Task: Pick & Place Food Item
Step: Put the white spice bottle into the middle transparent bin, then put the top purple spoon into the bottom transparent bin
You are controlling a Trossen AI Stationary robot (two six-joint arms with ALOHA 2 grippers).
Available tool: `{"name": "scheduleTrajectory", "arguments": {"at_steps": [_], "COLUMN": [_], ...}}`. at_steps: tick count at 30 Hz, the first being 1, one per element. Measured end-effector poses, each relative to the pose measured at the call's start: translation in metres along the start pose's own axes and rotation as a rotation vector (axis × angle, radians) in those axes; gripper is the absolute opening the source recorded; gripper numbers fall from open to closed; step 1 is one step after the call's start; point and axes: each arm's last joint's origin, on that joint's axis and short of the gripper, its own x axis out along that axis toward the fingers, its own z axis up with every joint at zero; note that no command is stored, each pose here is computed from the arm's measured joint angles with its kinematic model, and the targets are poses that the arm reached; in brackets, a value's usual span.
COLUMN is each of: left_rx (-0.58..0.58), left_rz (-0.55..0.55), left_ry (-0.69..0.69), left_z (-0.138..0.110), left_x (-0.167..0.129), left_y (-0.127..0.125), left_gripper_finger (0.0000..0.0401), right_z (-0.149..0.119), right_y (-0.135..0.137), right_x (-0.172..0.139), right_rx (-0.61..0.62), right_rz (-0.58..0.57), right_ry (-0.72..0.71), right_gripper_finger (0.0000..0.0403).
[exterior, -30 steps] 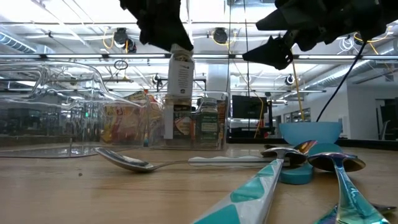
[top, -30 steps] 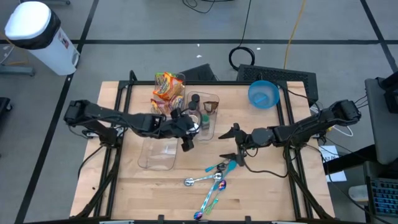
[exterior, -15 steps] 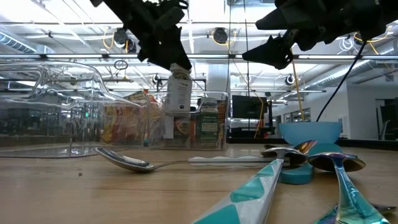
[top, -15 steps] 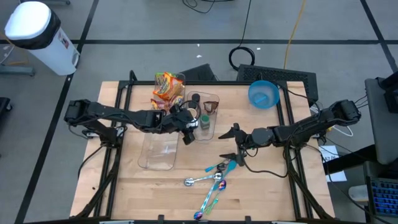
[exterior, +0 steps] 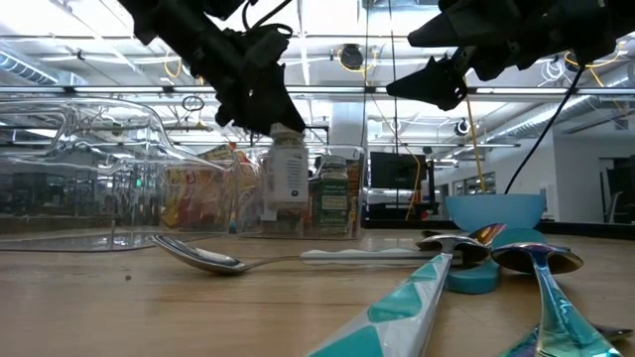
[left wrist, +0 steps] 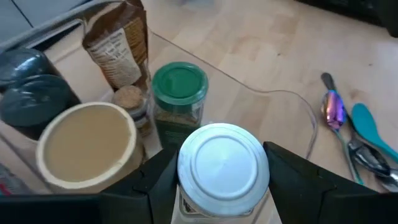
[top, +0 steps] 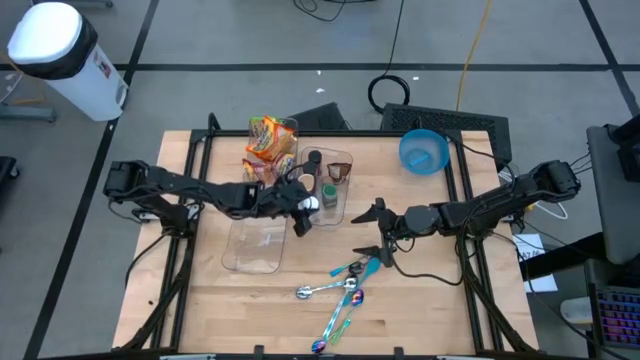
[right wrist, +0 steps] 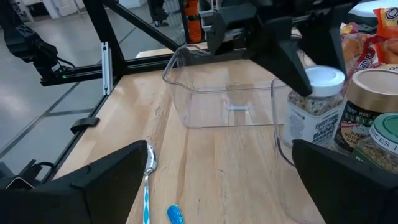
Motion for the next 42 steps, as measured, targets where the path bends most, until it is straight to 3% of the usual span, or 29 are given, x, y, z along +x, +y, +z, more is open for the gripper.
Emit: {"name": "scheduleTrajectory", "arguments": {"at_steps": [24,34,42], "left_rx": [-0.022,0.011,-0.005], "left_rz": [0.022,0.015,-0.007], "left_ry": [0.038,0.028,-0.025], "left_z": [-0.021,-0.019,-0.01], "left_x": [0.023,0.021,0.012], "left_y": [0.001,0.001,0.0], "left_gripper_finger": [0.0221,0.0293,0.032], "right_z": [0.0,0.0,0.0], "right_y": [0.0,0.0,0.0], "right_x": [0.0,0.0,0.0], "right_rx": [0.0,0.0,-0.001], "right_rz": [-0.008,-0.002,-0.001], "right_ry": [-0.002,-0.001,0.0], "right_gripper_finger": [0.0393,0.0393,0.0393]}}
